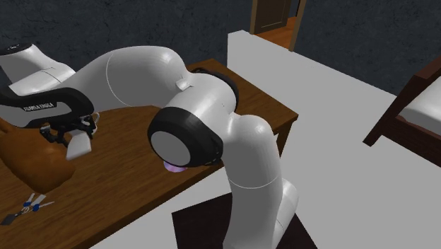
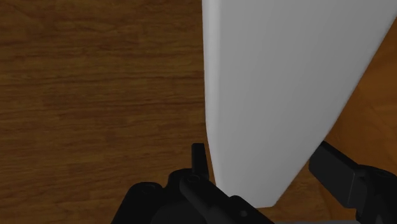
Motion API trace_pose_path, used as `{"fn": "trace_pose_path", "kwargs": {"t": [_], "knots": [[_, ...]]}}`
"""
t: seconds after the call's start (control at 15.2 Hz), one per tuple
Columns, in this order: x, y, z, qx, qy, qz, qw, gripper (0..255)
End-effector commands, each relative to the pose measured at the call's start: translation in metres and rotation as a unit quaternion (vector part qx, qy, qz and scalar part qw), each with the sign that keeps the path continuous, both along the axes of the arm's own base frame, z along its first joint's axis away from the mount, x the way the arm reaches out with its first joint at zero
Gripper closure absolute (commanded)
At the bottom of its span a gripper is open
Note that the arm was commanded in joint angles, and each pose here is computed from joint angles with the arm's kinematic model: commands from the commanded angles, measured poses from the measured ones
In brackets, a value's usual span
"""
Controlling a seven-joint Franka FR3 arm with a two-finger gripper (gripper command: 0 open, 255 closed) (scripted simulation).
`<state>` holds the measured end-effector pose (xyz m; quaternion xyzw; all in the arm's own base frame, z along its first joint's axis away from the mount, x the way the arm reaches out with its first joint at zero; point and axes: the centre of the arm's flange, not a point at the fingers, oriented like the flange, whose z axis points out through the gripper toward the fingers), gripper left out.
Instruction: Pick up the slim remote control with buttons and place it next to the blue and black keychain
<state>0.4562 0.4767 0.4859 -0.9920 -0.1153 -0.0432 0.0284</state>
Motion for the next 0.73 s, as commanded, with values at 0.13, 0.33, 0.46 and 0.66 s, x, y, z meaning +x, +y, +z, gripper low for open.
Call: {"fn": "trace_pose_path", "kwargs": {"t": [0.13,0.33,0.46,0.66], "knots": [[0.000,0.007,-0.072,-0.032,0.051,0.009,0.9982,255],[0.015,0.009,-0.066,-0.032,0.051,0.009,0.9981,0],[0.018,0.009,-0.074,-0.031,0.050,0.009,0.9982,0],[0.000,0.007,-0.059,-0.032,0.051,0.009,0.9982,0]]}}
